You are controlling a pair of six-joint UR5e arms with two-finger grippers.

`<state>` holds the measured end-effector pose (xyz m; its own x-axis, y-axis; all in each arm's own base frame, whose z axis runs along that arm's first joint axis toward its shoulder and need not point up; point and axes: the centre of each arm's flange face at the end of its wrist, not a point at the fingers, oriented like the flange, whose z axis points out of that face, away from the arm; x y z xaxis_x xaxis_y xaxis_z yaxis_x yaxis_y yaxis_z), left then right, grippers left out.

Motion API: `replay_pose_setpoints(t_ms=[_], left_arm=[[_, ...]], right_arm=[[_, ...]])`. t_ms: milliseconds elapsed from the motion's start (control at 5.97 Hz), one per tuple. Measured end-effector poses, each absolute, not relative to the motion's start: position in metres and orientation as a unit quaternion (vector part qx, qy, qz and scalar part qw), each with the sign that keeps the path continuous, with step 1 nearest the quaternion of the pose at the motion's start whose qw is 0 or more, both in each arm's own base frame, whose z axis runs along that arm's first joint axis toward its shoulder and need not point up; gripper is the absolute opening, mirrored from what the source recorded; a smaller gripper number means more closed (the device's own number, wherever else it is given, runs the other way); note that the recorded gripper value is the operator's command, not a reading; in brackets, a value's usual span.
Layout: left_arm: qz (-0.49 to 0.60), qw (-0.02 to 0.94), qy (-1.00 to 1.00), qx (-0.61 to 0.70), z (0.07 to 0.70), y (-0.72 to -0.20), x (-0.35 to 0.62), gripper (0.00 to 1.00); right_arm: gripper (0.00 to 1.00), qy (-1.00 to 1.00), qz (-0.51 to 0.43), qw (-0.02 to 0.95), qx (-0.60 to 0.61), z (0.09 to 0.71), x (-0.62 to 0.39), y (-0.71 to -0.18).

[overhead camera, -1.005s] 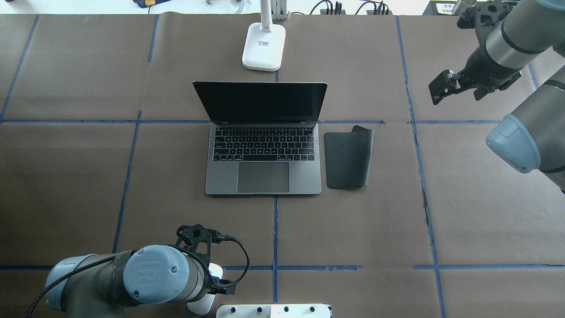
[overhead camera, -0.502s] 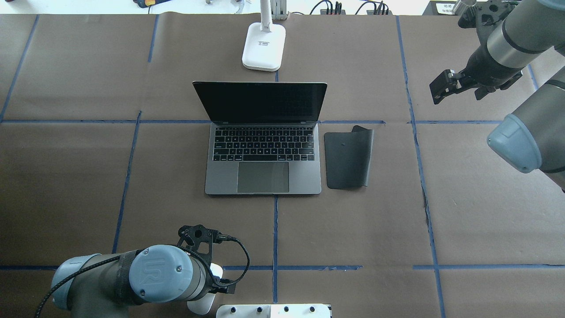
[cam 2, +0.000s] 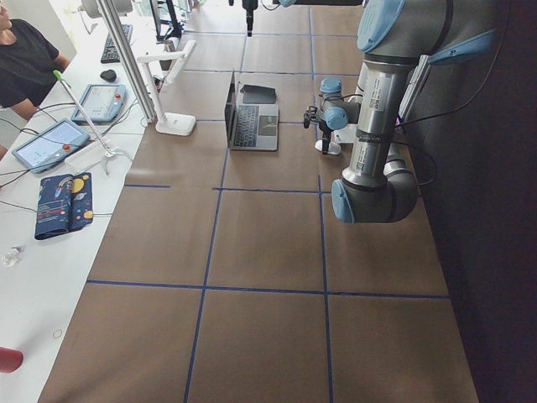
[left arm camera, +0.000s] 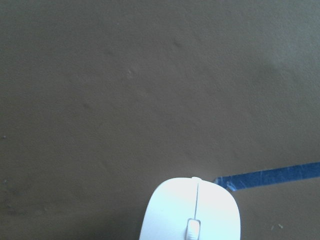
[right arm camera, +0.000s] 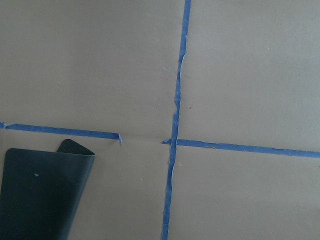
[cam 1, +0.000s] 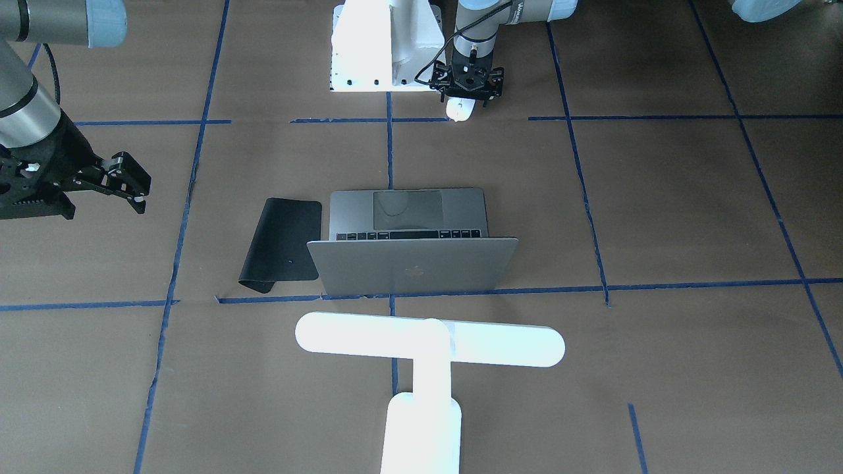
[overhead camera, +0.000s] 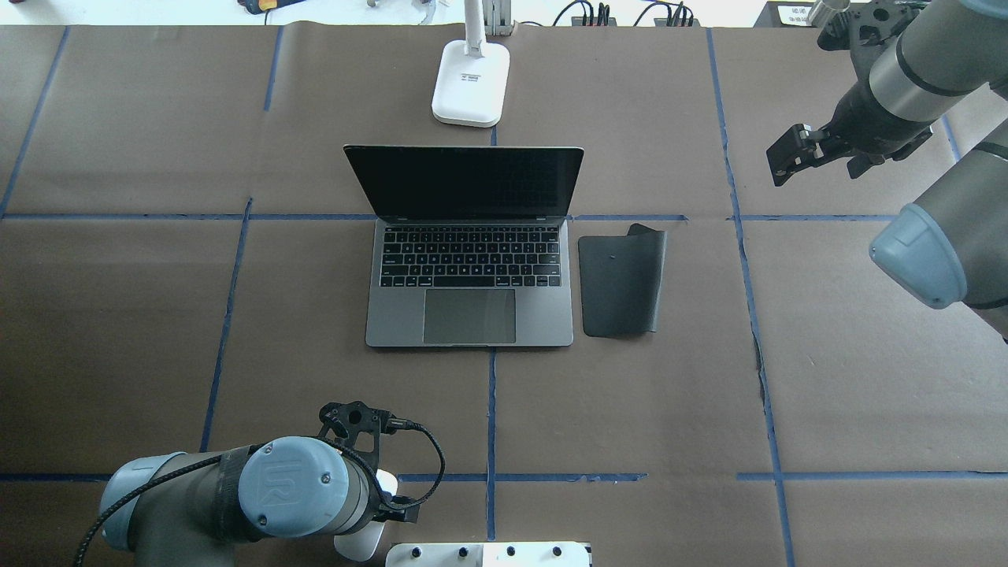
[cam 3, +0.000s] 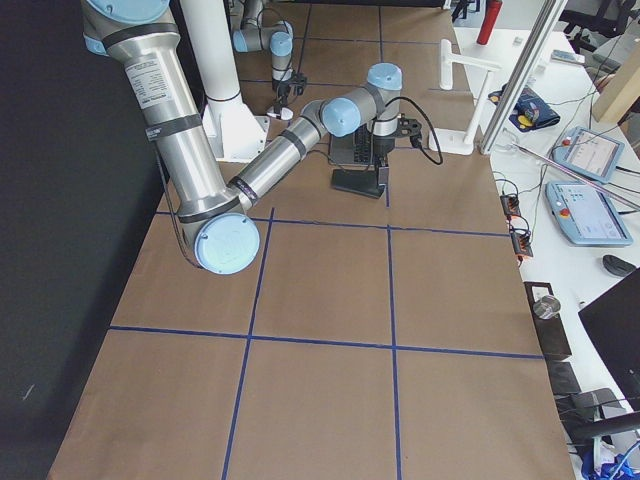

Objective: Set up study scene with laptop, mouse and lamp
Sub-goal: 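Grasp the white mouse with the left gripper, then carry the white mouse with the left gripper onto the black mouse pad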

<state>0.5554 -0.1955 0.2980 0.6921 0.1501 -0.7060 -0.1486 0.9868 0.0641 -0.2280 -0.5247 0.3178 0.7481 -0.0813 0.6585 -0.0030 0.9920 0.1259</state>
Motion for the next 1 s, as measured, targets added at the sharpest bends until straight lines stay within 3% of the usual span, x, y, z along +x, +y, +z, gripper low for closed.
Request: replay_pose_setpoints(t_ms=[167, 335, 502, 1005], left_arm=[[0.081, 0.92, 0.384, 0.001, 0.297, -0.195, 0.556, 0.38], [0.082, 0.919, 0.386, 0.001, 0.296, -0.195, 0.556, 0.18], [0.084, 0.918, 0.387, 0.002, 0.295, -0.195, 0.555, 0.08], [0.061, 0.916, 0.397, 0.018, 0.282, -0.232, 0.532, 0.06]], right_arm=[[1.0, -0.354, -0.02, 0.933, 0.06, 0.318, -0.227, -0.525], [1.0, -0.354, -0.02, 0.933, 0.06, 0.317, -0.227, -0.525], [1.0, -0.354, -0.02, 0.933, 0.06, 0.317, -0.227, -0.525], [1.0, -0.356, -0.02, 0.932, 0.063, 0.316, -0.223, -0.523]])
